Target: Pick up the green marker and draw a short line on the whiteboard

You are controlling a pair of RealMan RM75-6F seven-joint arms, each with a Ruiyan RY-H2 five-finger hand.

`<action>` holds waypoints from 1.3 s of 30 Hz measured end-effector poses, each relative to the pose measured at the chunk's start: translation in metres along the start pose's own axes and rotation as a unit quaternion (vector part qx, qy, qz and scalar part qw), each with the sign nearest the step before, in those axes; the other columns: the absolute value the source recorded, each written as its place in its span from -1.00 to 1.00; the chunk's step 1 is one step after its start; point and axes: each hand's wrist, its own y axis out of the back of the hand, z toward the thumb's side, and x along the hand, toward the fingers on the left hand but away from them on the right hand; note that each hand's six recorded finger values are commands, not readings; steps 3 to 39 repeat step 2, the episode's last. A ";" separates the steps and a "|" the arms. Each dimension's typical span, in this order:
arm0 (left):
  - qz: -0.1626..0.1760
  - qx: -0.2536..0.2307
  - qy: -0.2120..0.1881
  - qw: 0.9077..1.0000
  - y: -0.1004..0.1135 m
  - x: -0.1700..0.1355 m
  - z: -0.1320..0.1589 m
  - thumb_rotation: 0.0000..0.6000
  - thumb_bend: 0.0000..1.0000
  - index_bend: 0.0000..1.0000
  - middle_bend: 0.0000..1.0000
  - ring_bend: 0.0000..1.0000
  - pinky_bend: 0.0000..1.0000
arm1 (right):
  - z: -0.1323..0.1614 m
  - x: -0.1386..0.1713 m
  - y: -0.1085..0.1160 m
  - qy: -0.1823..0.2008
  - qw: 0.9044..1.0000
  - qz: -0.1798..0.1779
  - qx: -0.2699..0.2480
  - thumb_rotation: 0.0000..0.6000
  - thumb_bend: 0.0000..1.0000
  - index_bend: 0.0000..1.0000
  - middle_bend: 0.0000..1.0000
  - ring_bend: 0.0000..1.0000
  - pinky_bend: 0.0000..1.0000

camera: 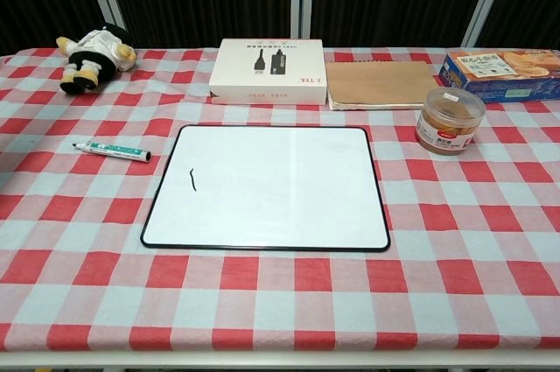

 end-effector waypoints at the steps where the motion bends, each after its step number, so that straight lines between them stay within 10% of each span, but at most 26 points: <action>1: 0.005 0.005 0.010 1.000 0.005 -0.010 -0.013 1.00 -0.65 -0.64 -0.63 -0.46 -0.48 | 0.000 0.000 -0.001 0.001 1.000 0.001 -0.001 1.00 -0.45 -0.88 -0.69 -1.00 -1.00; 39: 0.009 0.007 0.020 1.000 0.009 -0.020 -0.024 1.00 -0.67 -0.63 -0.63 -0.47 -0.51 | 0.001 0.001 -0.002 0.002 1.000 0.001 -0.001 1.00 -0.45 -0.88 -0.69 -1.00 -1.00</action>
